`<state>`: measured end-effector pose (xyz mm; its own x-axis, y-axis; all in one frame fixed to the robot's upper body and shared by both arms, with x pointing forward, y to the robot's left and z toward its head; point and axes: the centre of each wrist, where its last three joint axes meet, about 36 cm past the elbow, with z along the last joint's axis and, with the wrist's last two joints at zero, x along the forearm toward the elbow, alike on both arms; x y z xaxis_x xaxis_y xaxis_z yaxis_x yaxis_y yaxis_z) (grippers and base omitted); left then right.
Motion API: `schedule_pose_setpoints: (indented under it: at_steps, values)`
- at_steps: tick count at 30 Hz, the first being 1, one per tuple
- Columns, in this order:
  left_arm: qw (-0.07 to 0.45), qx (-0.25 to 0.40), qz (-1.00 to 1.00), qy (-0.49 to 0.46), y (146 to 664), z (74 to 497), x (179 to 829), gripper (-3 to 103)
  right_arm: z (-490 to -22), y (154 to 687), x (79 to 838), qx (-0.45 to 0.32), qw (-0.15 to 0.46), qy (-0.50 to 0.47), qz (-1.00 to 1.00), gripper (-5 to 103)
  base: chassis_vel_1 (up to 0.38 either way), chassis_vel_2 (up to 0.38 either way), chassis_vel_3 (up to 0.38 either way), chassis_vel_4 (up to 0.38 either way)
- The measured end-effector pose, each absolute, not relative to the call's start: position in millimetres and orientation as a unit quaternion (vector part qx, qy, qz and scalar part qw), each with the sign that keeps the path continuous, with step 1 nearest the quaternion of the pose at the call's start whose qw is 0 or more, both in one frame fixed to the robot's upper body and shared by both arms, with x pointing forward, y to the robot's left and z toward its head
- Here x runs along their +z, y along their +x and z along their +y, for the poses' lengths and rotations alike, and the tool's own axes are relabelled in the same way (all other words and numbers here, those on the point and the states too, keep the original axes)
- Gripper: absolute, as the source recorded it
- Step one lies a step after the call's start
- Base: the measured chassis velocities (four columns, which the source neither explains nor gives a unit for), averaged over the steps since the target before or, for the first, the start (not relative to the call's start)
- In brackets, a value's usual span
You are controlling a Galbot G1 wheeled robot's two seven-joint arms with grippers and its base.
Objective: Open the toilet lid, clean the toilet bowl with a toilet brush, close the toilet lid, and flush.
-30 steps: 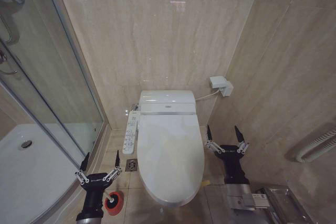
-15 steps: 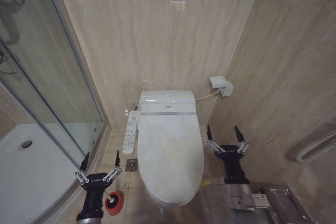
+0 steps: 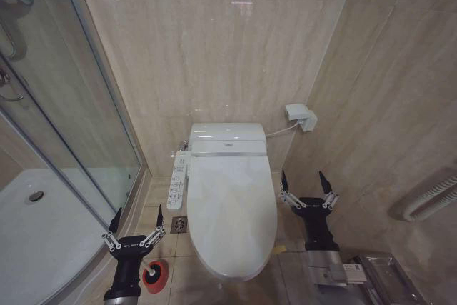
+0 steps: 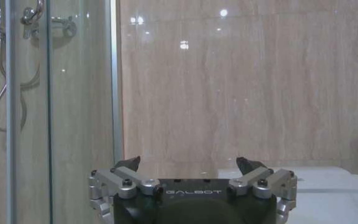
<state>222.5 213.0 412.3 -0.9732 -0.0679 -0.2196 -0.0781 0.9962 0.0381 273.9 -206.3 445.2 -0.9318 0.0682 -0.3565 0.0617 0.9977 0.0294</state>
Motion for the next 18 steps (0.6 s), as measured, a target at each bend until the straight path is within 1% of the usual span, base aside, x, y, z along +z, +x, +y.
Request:
schedule_pose_setpoints:
  at_steps: [18]
  values:
    - [0.110, 0.023, 0.993, -0.037, 222.5, 213.0, 412.3, 100, -206.3, 273.9, 445.2, 0.009, 0.182, 0.033, 0.983, 100, 0.000, 0.000, 0.000, 0.000]
